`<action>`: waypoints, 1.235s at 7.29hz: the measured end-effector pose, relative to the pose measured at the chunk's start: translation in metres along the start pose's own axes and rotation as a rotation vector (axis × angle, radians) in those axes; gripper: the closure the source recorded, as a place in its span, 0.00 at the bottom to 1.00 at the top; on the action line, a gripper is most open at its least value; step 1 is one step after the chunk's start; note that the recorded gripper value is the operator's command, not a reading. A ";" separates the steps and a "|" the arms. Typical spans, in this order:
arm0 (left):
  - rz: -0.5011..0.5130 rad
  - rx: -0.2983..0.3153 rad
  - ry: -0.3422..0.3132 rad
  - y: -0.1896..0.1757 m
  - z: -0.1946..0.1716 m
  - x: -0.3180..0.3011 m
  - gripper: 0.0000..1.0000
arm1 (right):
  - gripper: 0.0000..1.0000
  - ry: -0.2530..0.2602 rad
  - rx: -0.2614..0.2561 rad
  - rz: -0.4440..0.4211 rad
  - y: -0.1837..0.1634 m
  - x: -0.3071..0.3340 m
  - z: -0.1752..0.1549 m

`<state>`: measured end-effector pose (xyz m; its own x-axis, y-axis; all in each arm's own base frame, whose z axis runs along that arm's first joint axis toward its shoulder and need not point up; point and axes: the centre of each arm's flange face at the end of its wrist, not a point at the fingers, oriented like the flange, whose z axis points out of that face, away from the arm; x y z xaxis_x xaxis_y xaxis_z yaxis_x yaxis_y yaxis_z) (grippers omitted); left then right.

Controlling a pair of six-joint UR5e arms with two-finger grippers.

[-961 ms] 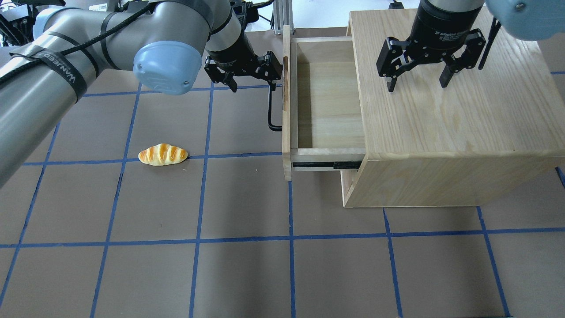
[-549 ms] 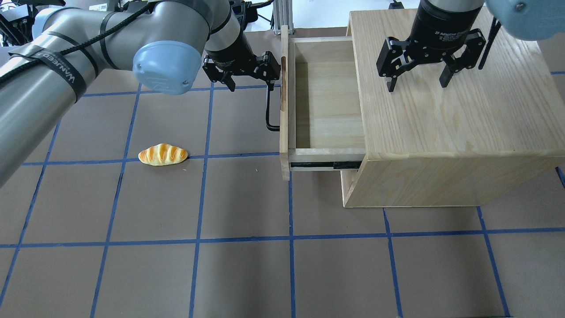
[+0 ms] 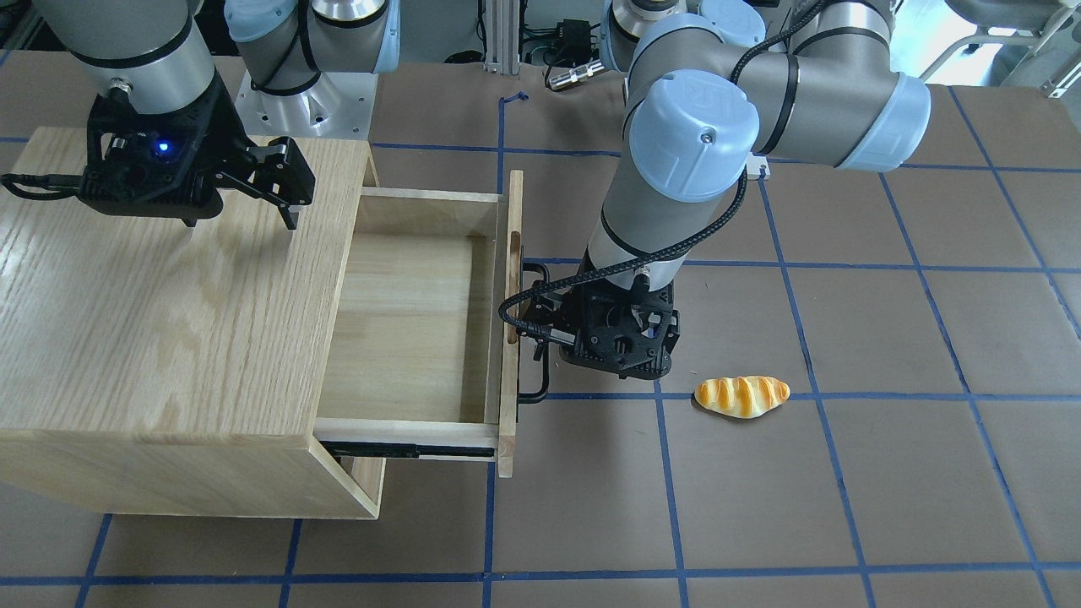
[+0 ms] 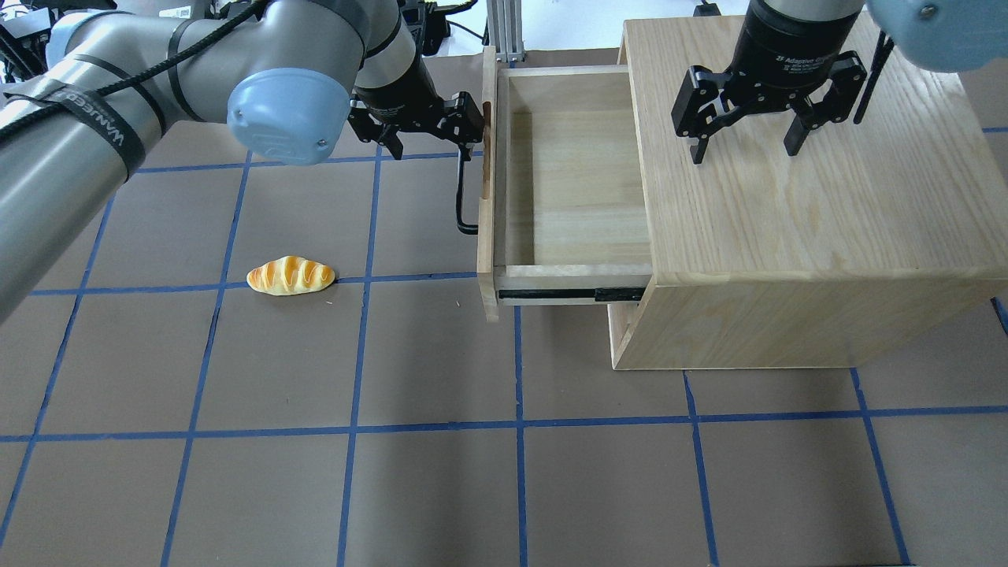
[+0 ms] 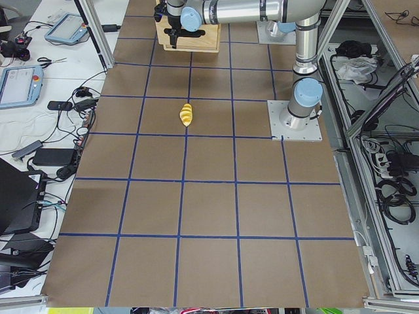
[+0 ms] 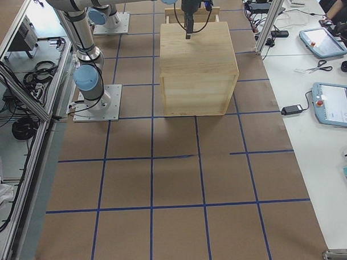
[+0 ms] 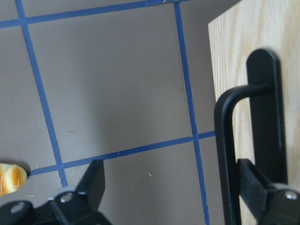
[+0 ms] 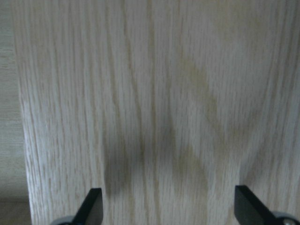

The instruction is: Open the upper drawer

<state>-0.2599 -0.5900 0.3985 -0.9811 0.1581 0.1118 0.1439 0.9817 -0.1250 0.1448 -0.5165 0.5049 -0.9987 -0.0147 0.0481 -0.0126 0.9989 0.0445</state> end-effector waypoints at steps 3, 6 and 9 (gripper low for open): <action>-0.014 -0.022 -0.012 0.011 -0.034 0.000 0.00 | 0.00 0.000 0.000 -0.001 0.000 0.000 0.000; -0.109 -0.014 -0.043 0.017 -0.085 -0.058 0.00 | 0.00 0.000 0.000 0.000 0.000 0.000 0.000; -0.216 -0.020 -0.101 0.035 -0.122 -0.123 0.00 | 0.00 0.000 0.000 0.001 0.000 0.000 0.000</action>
<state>-0.1180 -0.5622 0.5003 -0.9972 -0.0662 0.0346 -0.0691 0.9936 -0.0895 0.1448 -0.5165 0.5050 -0.9987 -0.0142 0.0481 -0.0121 0.9989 0.0444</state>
